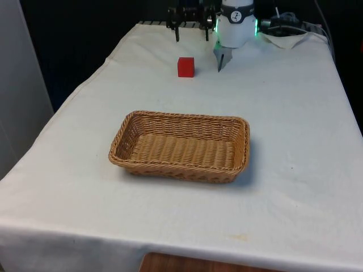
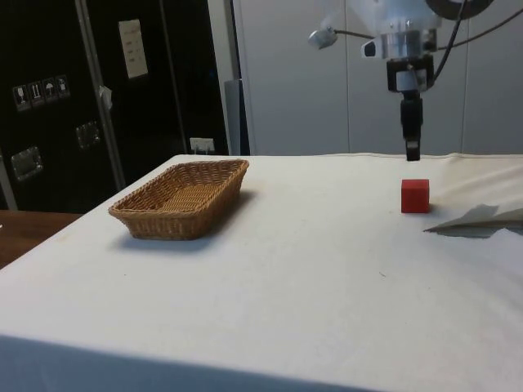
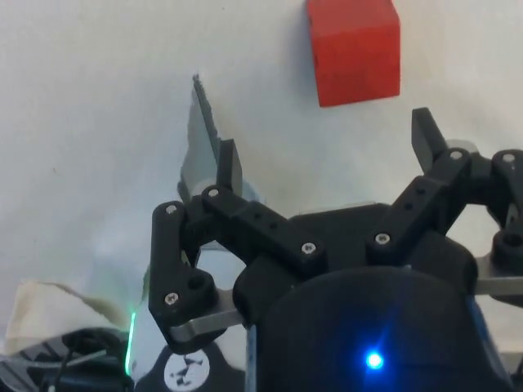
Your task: Pick up the cube and place it into the basket.
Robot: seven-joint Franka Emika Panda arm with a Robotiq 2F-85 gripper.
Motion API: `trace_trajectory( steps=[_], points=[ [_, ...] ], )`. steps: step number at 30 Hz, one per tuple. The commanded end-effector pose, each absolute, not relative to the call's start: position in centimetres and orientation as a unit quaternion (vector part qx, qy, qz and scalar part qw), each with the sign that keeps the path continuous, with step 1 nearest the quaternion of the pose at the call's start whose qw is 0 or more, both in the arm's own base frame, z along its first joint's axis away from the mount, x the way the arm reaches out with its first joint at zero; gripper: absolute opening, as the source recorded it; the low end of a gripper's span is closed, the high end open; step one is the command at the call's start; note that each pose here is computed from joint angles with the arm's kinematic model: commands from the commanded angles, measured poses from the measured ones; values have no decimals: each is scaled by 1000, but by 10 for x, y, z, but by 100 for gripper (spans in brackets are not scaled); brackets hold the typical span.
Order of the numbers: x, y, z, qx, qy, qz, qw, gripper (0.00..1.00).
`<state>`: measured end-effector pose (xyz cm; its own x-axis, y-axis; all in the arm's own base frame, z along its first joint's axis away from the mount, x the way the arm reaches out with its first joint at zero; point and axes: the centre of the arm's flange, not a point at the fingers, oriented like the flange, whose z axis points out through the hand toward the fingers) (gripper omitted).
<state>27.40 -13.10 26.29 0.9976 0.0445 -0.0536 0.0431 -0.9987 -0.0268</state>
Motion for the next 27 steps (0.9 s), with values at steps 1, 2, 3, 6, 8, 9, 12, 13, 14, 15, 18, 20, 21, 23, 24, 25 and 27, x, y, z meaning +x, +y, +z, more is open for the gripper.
trace_trajectory(
  steps=[1, 2, 3, 6, 8, 9, 12, 13, 14, 15, 18, 20, 21, 23, 24, 25, 27],
  points=[
    [274, -131, 259, -999, -23, 19, 12, 100],
    [273, -131, 257, -999, -22, 18, 13, 100],
    [273, -130, 254, -1000, -22, 17, 13, 100],
    [270, -129, 245, -1000, -22, 13, 13, 100],
    [269, -129, 239, -1000, -22, 12, 13, 100],
    [270, -129, 241, -1000, -21, 18, 14, 100],
    [267, -131, 233, -1000, -21, 10, 13, 100],
    [266, -132, 230, -1000, -21, 9, 13, 100],
    [265, -134, 225, -1000, -21, 7, 12, 100],
    [264, -135, 223, -1000, -21, 7, 12, 100],
    [262, -136, 216, -1000, -21, 4, 10, 100],
    [262, -137, 214, -1000, -21, 2, 9, 100],
    [261, -138, 212, -1000, -20, 1, 9, 100],
    [260, -140, 207, -1000, -20, -3, 5, 100],
    [259, -141, 206, -1000, -21, -4, 4, 100],
    [258, -143, 204, -1000, -21, -5, 3, 100],
    [258, -144, 202, -1000, -20, 1, 1, 100]
  ],
)
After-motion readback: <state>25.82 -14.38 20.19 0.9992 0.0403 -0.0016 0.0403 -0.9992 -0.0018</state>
